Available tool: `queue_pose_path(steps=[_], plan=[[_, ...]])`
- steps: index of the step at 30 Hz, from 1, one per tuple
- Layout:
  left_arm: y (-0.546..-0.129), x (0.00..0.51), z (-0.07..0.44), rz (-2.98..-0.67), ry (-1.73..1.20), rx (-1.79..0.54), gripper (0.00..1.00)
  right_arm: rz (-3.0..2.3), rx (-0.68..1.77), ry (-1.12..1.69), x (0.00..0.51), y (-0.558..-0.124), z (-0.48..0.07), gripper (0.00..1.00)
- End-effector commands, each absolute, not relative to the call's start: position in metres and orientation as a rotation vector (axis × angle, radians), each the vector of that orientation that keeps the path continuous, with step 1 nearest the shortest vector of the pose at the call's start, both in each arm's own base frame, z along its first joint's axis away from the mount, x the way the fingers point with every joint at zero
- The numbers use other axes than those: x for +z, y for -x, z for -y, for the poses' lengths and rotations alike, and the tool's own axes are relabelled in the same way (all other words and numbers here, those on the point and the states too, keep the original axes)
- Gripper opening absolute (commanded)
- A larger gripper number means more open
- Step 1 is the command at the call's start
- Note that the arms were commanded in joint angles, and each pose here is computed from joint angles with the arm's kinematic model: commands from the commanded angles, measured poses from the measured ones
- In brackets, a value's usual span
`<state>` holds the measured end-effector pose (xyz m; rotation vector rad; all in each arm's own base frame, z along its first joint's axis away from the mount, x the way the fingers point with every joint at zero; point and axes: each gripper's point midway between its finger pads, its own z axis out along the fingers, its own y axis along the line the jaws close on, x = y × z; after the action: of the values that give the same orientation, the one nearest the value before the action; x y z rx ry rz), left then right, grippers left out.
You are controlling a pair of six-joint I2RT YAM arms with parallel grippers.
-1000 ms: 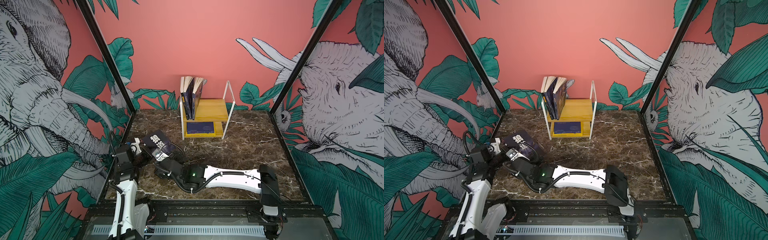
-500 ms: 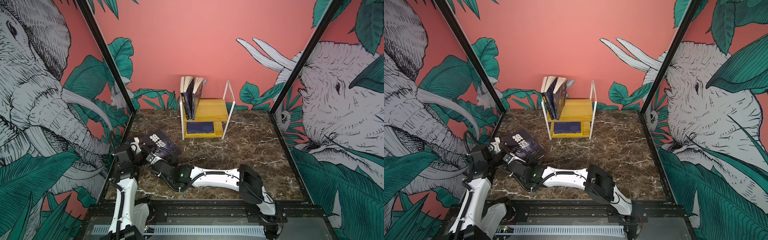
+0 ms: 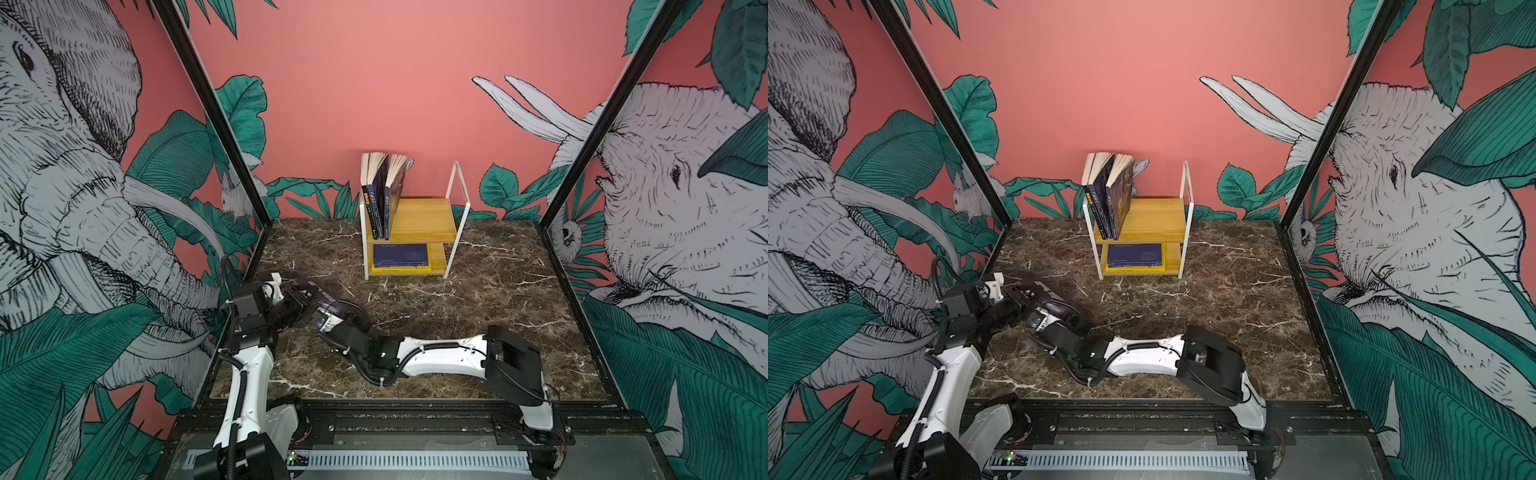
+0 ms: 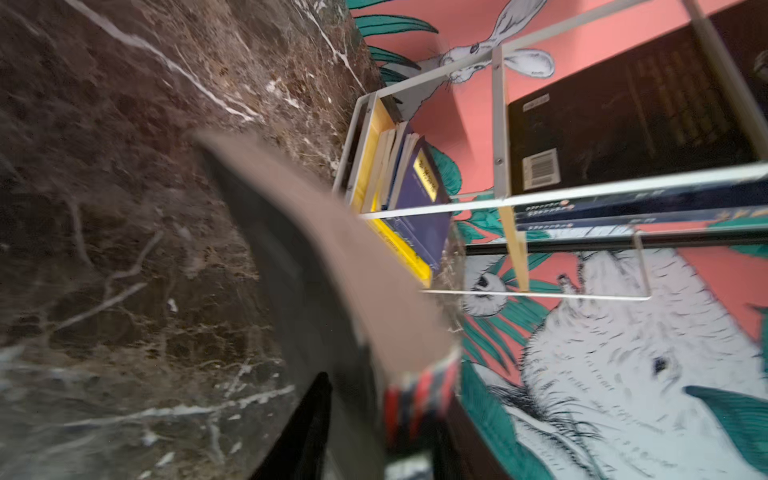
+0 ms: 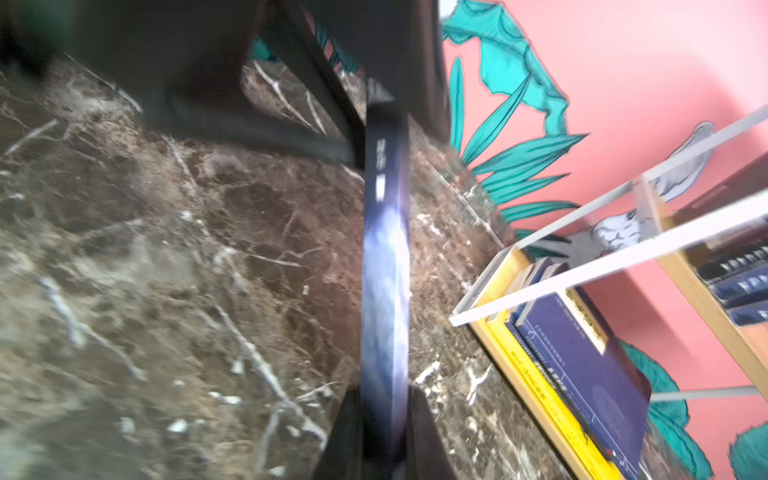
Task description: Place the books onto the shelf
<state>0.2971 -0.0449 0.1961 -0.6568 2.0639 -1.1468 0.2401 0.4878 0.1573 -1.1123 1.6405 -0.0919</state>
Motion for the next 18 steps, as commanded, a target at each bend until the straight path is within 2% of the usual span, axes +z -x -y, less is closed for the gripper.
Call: queue_pose_path(steps=[1, 6, 11, 18], plan=[[-0.301, 0.218, 0.049, -2.033, 0.566, -1.175, 0.57, -1.510, -0.109, 0.880, 0.225, -0.255, -0.461, 0.00], [-0.301, 0.223, 0.058, -2.056, 0.476, -1.238, 0.73, -1.398, -0.073, 0.860, 0.237, -0.243, -0.434, 0.00], [-0.303, 0.232, 0.070, -2.117, 0.424, -1.378, 0.77, -1.337, -0.221, 0.875, 0.236, -0.244, -0.405, 0.00], [-0.305, 0.235, 0.082, -2.084, 0.456, -1.636, 0.81, -1.286, -0.258, 0.865, 0.237, -0.241, -0.389, 0.00]])
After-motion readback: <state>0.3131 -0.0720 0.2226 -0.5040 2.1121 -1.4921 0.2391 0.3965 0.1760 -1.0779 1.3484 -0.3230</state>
